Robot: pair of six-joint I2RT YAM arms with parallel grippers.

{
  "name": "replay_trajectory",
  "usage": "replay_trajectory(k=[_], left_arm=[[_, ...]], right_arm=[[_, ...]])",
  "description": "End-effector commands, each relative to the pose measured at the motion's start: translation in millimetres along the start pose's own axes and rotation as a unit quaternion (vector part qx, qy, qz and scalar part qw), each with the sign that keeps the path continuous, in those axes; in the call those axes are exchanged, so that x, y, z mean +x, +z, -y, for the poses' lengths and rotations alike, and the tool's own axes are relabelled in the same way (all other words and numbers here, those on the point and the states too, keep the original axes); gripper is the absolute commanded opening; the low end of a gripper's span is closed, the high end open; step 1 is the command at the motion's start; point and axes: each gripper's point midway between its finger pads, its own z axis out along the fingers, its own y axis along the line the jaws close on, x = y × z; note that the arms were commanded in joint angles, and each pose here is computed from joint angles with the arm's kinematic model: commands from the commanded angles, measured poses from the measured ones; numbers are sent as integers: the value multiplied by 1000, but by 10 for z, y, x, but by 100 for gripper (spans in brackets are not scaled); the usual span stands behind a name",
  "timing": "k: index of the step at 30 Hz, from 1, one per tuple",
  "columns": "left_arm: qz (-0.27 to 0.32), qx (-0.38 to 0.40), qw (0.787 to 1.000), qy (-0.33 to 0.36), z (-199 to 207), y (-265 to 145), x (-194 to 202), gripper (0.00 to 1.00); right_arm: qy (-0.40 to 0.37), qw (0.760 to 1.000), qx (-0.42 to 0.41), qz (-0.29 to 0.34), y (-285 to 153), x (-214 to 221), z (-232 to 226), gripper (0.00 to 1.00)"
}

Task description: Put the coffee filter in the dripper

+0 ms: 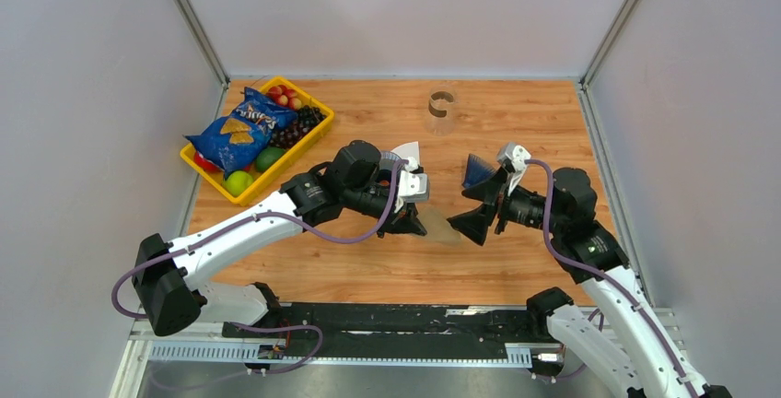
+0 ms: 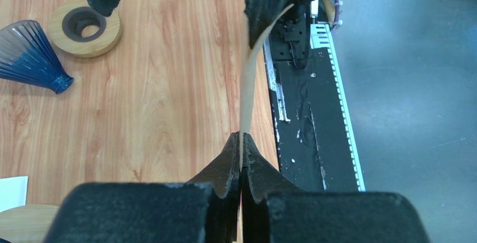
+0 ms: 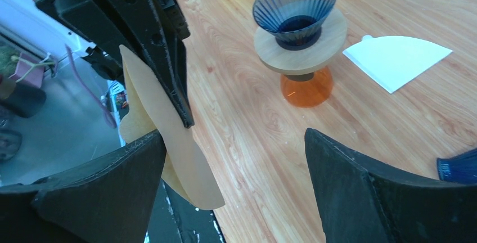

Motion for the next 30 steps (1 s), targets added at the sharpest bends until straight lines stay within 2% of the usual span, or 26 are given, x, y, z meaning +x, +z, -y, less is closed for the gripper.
replay_trajectory(k=[1,10,21,27,30], left_arm=[[17,20,999,26,83,-17,-130,0],[28,37,998,47,162,-50,-183,0],[24,64,996,61,224,-38,-160,0],[22,65,996,62,210,-29,-167,0],[21,66,996,61,201,-17,-165,0]], right_arm=[[-12,998,-61,-5,12,10,-186,94],[8,995,-95,-29,67,178,-248,85],[10,991,-129,-35,107,180,-357,63],[5,987,-156,-32,90,164,-456,44],[0,985,-170,-30,73,160,-515,37]])
